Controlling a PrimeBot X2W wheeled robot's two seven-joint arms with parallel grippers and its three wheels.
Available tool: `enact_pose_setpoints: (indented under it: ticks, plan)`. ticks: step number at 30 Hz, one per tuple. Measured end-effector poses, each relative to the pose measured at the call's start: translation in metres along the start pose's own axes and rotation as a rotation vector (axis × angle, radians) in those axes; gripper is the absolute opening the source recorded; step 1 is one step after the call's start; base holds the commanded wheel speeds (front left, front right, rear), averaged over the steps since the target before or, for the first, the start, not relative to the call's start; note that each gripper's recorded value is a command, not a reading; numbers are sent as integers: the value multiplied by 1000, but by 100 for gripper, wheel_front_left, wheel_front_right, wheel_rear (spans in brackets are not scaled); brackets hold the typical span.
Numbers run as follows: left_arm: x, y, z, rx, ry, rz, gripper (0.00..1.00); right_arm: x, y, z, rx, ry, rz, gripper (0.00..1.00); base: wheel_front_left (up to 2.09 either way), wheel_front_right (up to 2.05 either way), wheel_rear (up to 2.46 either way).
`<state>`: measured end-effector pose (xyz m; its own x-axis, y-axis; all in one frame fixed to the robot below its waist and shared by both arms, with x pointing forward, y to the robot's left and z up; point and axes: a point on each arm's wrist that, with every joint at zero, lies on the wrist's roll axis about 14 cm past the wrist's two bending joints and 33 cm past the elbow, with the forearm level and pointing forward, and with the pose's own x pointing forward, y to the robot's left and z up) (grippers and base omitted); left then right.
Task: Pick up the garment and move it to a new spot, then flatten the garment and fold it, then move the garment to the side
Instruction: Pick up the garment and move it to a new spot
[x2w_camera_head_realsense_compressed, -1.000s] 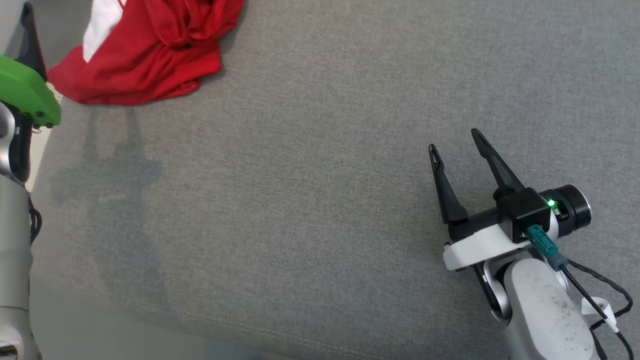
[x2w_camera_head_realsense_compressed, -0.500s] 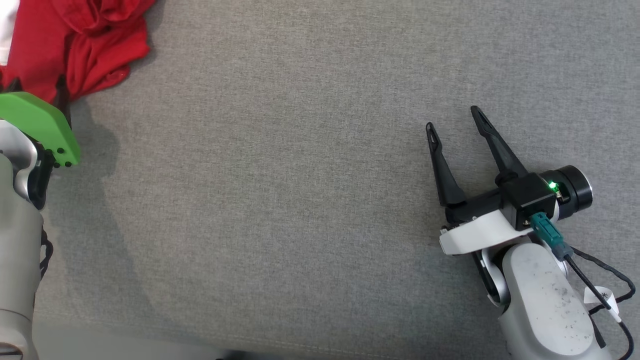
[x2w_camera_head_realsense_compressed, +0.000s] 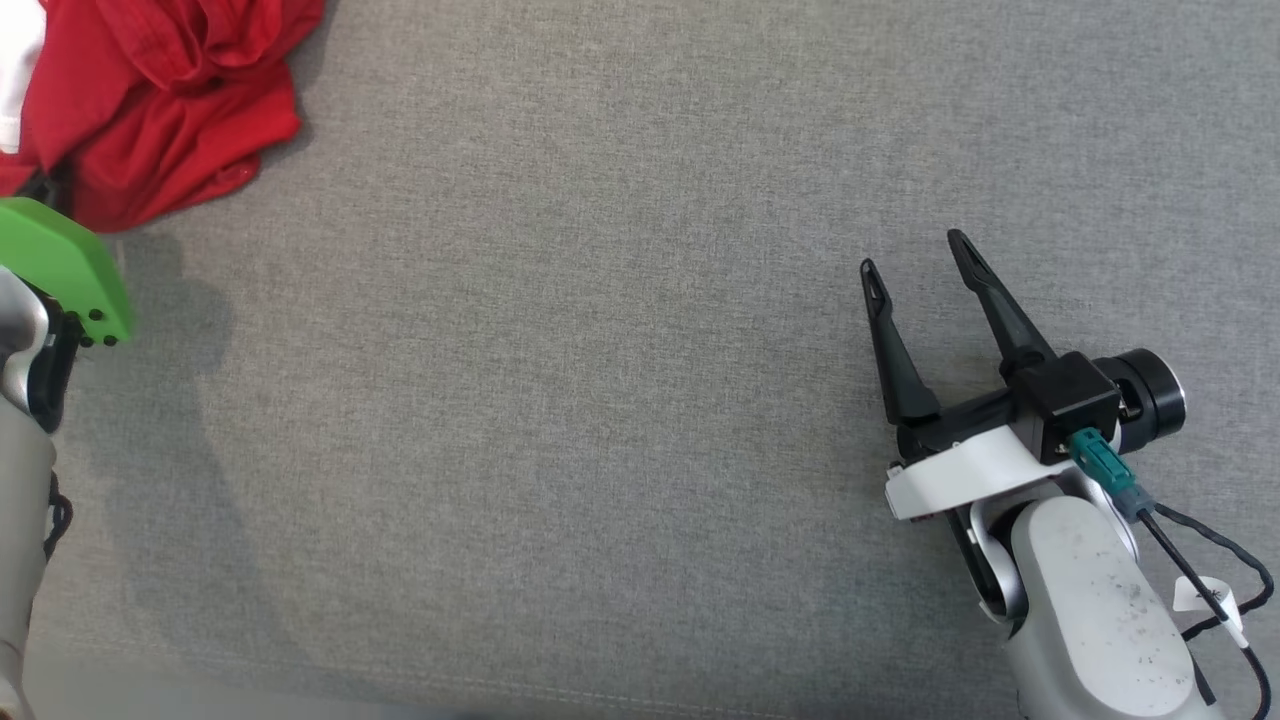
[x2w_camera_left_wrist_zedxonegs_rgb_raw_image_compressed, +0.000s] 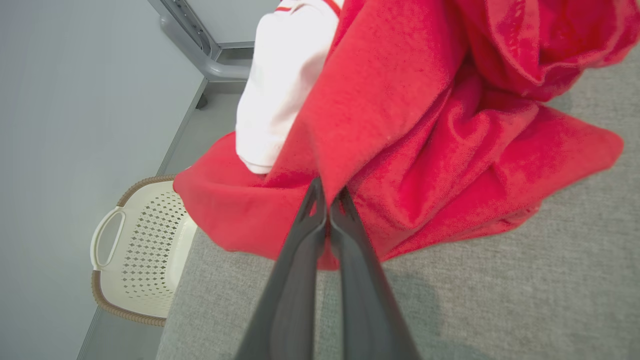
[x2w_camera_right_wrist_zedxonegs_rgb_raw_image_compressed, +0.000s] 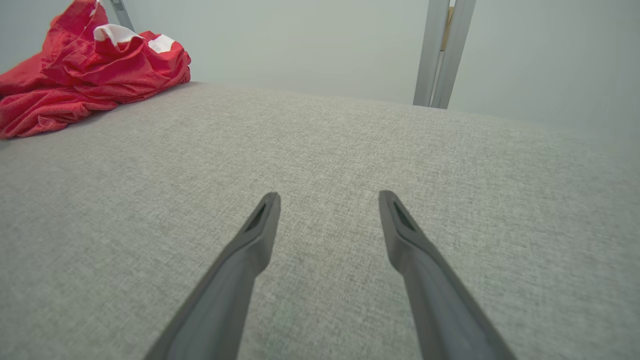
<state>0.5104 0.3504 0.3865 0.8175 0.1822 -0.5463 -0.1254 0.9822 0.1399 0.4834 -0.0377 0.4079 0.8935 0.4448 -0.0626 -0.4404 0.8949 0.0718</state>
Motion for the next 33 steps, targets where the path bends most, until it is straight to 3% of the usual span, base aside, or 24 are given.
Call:
enact_pose_setpoints:
  ticks: [7, 20, 27, 33]
  plan:
    - [-14, 9, 41, 43, -113, 3, 0, -9, -10, 17, -3, -27, -40, 100, 0, 0, 0]
    - [-94, -13, 199, 198, -526, -72, 0, -59, -29, 58, 9, -86, -153, 100, 0, 0, 0]
    - [-165, -76, 268, 275, -737, -221, 0, -102, -43, 81, -6, -133, -234, 100, 0, 0, 0]
    - [-218, -184, 293, 300, -874, -502, 0, -142, -62, 91, -20, -159, -332, 100, 0, 0, 0]
